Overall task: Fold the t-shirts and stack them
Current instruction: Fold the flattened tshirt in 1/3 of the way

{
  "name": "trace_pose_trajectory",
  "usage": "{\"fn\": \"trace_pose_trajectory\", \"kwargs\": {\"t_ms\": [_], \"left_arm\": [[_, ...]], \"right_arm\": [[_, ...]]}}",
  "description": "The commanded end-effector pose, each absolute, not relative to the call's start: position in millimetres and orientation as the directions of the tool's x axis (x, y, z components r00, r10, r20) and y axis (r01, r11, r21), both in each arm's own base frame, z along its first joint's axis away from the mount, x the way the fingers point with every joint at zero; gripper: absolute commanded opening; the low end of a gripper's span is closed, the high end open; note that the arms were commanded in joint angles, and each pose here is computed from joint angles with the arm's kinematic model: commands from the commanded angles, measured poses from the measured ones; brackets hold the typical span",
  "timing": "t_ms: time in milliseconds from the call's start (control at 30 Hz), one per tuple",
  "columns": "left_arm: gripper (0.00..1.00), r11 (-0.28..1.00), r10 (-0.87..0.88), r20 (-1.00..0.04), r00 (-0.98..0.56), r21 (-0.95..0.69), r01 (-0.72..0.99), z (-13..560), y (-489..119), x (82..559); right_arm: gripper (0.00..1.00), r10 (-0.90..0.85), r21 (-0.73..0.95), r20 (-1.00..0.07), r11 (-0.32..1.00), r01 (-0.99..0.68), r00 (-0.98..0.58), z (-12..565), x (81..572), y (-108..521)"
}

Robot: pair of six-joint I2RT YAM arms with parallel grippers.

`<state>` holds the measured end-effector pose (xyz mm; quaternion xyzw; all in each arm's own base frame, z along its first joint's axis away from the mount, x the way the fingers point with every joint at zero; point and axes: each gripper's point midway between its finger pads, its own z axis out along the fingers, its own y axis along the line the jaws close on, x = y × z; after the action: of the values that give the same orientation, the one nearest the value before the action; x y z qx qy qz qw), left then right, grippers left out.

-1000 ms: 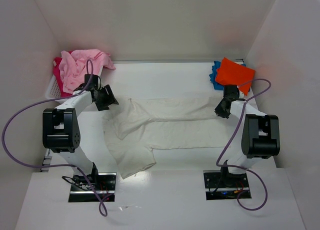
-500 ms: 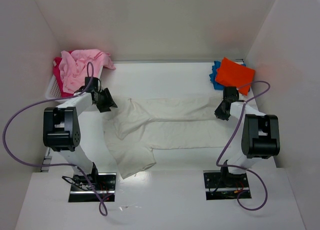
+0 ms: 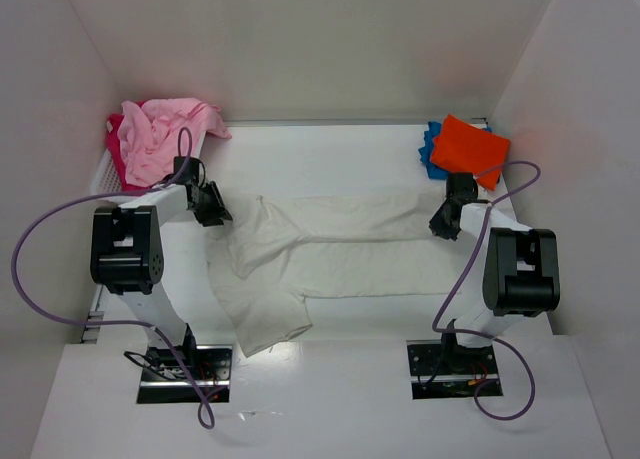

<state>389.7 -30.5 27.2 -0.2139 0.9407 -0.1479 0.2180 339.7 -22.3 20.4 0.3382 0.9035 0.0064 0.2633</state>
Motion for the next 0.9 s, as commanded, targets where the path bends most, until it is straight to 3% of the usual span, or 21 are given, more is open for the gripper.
{"fn": "trace_pose_trajectory", "kwargs": {"t_ms": [0, 333, 867], "left_arm": [[0.39, 0.886, -0.444, -0.446, -0.777, -0.346, -0.308, 41, -17, 412], [0.01, 0.890, -0.437, -0.471, -0.766, -0.349, -0.293, 43, -17, 421], [0.00, 0.927, -0.365, -0.585, -0.724, -0.301, -0.224, 94, -5, 450]], "right_arm": [[0.19, 0.614, 0.208, -0.519, 0.766, 0.609, -0.595, 33, 348, -29], [0.17, 0.612, 0.212, -0.535, 0.765, 0.609, -0.583, 39, 350, -31], [0.04, 0.610, 0.222, -0.557, 0.763, 0.607, -0.564, 45, 354, -33]]}}
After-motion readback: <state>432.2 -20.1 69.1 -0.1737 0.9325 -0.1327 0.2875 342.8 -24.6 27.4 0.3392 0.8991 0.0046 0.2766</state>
